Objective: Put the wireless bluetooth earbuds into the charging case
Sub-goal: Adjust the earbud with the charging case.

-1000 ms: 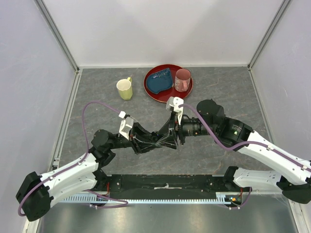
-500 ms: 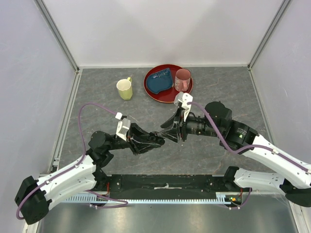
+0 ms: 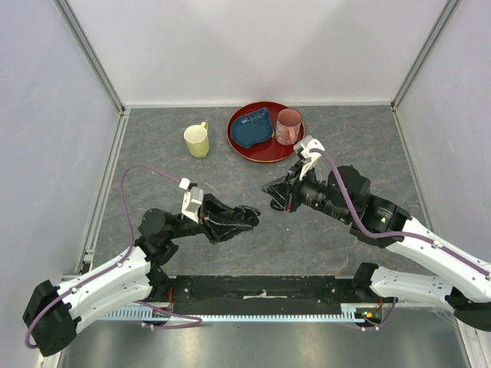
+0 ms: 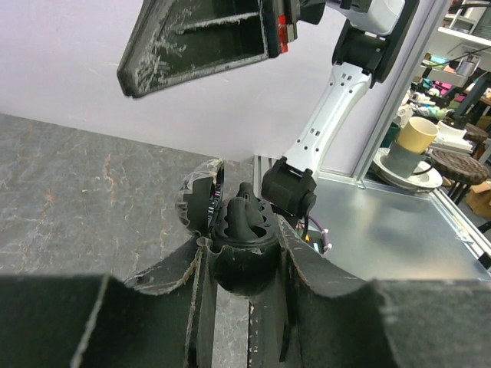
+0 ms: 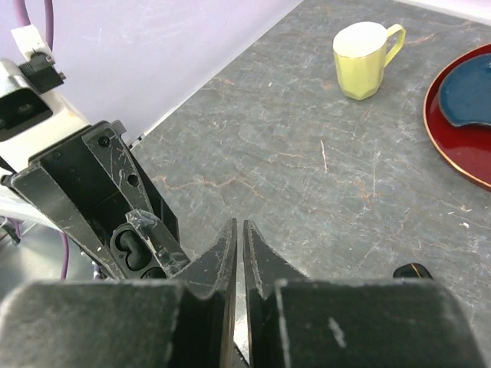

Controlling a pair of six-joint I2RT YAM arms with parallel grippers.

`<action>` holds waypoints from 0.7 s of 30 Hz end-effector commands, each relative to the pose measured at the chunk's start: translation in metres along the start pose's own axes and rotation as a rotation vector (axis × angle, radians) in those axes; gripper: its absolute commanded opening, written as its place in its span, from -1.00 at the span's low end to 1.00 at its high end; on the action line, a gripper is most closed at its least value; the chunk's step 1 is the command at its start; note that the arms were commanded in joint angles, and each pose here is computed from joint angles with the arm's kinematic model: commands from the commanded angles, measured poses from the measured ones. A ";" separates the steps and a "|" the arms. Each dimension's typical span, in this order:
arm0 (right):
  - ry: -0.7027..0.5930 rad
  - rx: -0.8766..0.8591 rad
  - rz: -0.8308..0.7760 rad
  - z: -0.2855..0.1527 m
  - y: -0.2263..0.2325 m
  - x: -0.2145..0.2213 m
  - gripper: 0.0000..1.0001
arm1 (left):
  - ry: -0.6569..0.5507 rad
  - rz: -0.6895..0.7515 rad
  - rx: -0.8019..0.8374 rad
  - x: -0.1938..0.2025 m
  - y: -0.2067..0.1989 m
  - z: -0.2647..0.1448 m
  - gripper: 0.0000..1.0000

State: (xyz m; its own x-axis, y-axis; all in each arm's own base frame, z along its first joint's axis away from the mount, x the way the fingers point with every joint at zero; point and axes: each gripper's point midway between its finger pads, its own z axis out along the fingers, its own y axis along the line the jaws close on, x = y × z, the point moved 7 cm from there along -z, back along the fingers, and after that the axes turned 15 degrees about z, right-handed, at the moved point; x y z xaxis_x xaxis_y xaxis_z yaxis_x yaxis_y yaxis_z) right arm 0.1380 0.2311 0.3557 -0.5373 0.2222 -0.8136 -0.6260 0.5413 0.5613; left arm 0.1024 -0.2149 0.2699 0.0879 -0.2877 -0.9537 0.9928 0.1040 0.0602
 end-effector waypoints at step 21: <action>0.191 -0.444 0.074 -0.001 0.056 0.008 -0.68 | -0.016 0.074 -0.114 -0.002 0.011 -0.004 -0.95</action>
State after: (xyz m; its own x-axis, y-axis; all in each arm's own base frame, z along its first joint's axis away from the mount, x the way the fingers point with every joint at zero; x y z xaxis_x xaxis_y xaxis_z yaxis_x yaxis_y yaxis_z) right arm 0.1150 0.2491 0.3745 -0.6276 0.1931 -0.7542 -0.6942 0.2999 0.6544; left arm 0.1080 -0.2112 0.2651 0.0957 -0.2768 -0.9561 0.9823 0.1815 0.0458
